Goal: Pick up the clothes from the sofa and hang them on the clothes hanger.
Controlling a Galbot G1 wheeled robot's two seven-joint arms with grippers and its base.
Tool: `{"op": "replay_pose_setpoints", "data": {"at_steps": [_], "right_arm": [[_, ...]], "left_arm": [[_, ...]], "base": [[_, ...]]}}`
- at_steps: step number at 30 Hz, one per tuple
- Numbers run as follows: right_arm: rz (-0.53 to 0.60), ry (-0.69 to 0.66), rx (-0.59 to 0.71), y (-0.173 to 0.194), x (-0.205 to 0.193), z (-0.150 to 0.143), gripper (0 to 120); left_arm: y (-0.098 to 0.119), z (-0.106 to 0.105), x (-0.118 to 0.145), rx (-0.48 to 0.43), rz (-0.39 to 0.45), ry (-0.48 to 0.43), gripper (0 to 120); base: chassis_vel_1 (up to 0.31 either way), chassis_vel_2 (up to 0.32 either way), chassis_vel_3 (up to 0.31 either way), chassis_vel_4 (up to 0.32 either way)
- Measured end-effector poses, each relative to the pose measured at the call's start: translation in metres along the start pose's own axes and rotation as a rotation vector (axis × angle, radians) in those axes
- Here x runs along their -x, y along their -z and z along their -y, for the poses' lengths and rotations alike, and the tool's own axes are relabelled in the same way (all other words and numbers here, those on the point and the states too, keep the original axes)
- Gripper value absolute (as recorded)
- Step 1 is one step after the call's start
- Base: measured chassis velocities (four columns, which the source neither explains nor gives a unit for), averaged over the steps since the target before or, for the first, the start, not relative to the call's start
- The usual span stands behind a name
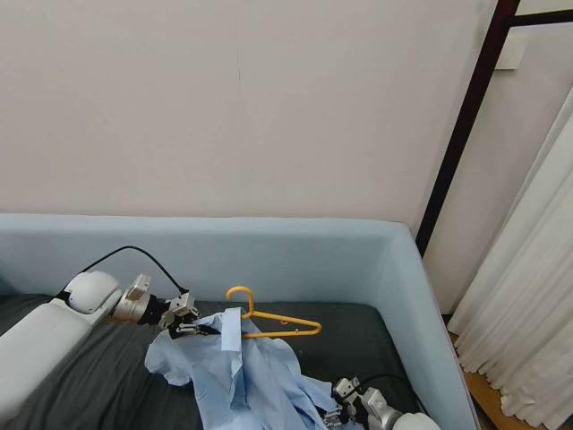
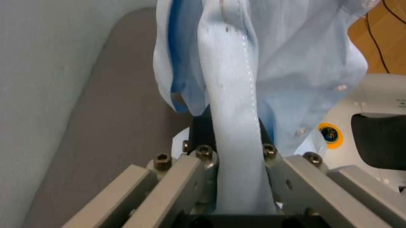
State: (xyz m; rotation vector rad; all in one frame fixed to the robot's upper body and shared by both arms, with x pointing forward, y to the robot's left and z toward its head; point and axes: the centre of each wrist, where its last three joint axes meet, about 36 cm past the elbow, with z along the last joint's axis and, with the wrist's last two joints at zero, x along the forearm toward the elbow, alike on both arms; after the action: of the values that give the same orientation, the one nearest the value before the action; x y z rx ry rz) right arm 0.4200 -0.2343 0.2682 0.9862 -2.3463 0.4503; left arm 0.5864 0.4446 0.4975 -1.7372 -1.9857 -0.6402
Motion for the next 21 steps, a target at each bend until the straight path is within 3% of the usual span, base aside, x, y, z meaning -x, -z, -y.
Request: {"op": "replay_pose_setpoints", "data": {"at_steps": [9,21], "right_arm": [[0.039,0.134,-0.018,0.001,0.012,0.013,65],[-0.009,0.099,-0.049,0.002,0.014,0.025,19]], "left_arm": [[0.0,-0.002,0.001,-0.003,0.002,-0.003,2],[0.0,-0.008,0.003,-0.005,0.003,-0.008,2]], "base": [[0.0,0.0,0.0,0.0],[0.0,0.0,0.0,0.0]]}}
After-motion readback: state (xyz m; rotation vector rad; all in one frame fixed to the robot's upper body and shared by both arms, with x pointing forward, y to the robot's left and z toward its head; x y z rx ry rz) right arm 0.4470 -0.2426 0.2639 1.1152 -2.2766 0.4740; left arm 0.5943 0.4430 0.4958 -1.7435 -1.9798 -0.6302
